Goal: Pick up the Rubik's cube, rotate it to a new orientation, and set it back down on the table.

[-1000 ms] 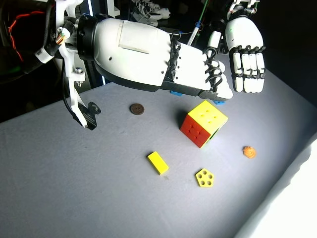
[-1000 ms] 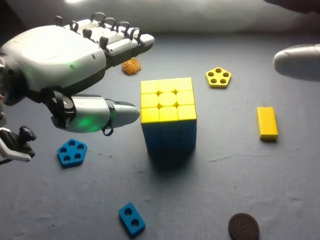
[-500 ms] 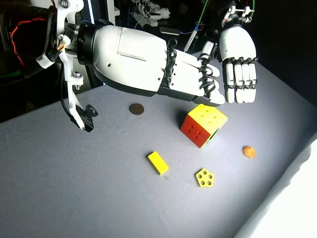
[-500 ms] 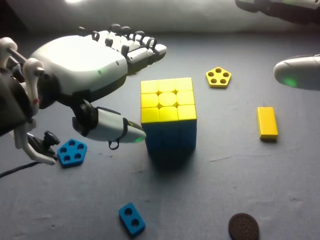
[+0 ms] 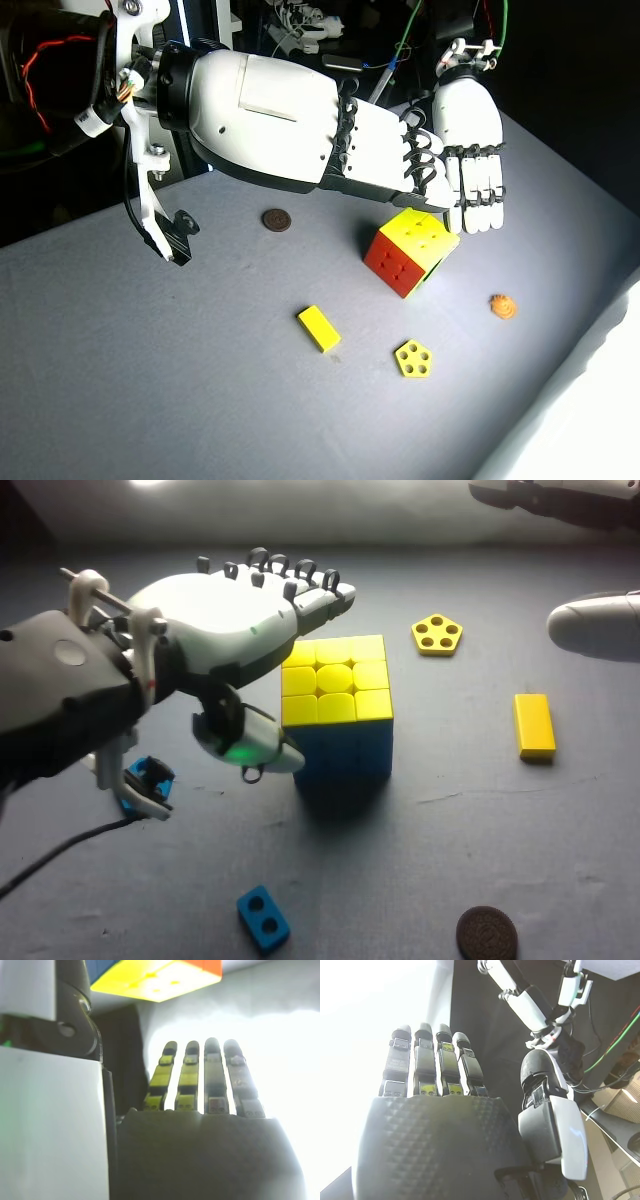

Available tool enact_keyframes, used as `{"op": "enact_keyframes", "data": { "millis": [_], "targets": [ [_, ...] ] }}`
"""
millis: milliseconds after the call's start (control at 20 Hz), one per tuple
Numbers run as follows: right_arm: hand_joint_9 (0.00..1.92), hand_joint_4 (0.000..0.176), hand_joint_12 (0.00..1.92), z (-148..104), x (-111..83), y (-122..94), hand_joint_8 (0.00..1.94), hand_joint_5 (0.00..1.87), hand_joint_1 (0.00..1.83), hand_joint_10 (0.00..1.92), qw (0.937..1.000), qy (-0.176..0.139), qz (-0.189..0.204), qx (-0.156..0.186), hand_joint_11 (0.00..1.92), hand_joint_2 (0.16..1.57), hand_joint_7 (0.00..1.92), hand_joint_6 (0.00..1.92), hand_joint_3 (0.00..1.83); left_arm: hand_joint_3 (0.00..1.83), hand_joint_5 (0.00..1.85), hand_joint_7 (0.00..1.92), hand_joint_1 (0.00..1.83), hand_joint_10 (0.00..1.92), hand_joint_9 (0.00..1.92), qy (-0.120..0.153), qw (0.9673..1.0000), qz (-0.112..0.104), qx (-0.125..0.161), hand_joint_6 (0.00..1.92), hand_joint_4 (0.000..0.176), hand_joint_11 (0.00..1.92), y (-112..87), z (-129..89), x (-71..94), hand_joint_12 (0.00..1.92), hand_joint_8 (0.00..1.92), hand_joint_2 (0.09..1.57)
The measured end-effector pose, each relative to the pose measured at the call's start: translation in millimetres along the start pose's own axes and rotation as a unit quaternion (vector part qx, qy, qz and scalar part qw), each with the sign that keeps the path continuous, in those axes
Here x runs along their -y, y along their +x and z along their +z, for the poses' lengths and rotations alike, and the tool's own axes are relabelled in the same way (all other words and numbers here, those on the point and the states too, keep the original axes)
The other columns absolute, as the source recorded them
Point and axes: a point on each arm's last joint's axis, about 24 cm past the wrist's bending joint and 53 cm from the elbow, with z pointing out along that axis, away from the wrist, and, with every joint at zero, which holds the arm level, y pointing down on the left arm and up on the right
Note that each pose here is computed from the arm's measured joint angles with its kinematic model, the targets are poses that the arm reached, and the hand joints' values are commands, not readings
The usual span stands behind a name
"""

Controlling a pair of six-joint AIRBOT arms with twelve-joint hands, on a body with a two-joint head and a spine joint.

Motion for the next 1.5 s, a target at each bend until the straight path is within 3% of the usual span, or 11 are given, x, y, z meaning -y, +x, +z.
{"op": "enact_keyframes", "data": {
  "millis": [200,400,750,1200,1300,1500],
  "targets": [
    [0.04,0.0,0.0,-0.1,0.3,0.4,0.0,0.04,0.0,0.0,1.0,0.0,0.0,-0.001,0.0,1.33,0.05,0.01,0.0,0.0,0.0,0.0,0.97,0.0,0.0,-0.042,0.9988,-0.025,0.001,0.0,0.0,0.0,6.4,6.5,-14.1,0.0,0.0,0.97],
    [0.03,0.0,0.0,-0.1,0.0,1.0,0.01,0.04,0.0,0.01,1.0,0.0,0.0,-0.001,0.0,1.33,0.05,0.0,0.0,0.0,0.0,0.0,0.97,0.0,0.0,-0.072,0.9968,-0.034,0.007,0.0,0.0,0.0,8.4,9.3,-23.9,0.0,0.0,0.95],
    [0.05,0.0,0.0,-0.1,0.1,1.1,0.01,0.07,0.01,0.01,1.0,0.0,-0.003,-0.001,0.0,1.33,0.08,0.02,0.0,0.0,0.0,0.0,0.96,0.0,0.0,-0.097,0.9944,-0.042,0.006,0.0,0.0,0.0,10.2,19.3,-33.6,0.0,0.0,0.96],
    [0.06,0.0,0.01,0.0,-1.0,2.2,0.01,0.07,0.0,0.01,1.0,-0.001,-0.005,-0.003,0.0,1.32,0.09,0.01,0.0,0.0,0.0,0.0,0.99,0.0,0.0,-0.103,0.9933,-0.053,-0.003,0.0,0.0,0.0,23.2,34.2,-29.5,0.0,0.0,0.96],
    [0.06,0.0,0.02,0.0,-0.9,2.2,0.01,0.07,0.0,0.01,1.0,0.0,-0.005,-0.003,0.03,1.32,0.1,0.01,0.0,0.02,0.0,0.0,0.88,0.0,0.0,-0.107,0.9928,-0.054,-0.007,0.0,0.0,0.0,26.4,36.8,-30.5,0.0,0.0,1.0],
    [0.05,0.0,0.08,0.0,-1.2,2.1,0.0,0.03,0.0,0.0,1.0,-0.001,-0.005,-0.002,0.0,1.32,0.07,0.0,0.0,0.01,0.0,0.0,0.87,0.0,0.0,-0.111,0.9923,-0.054,-0.009,0.0,0.0,0.0,29.4,39.9,-33.3,0.0,0.0,1.0]
  ]
}}
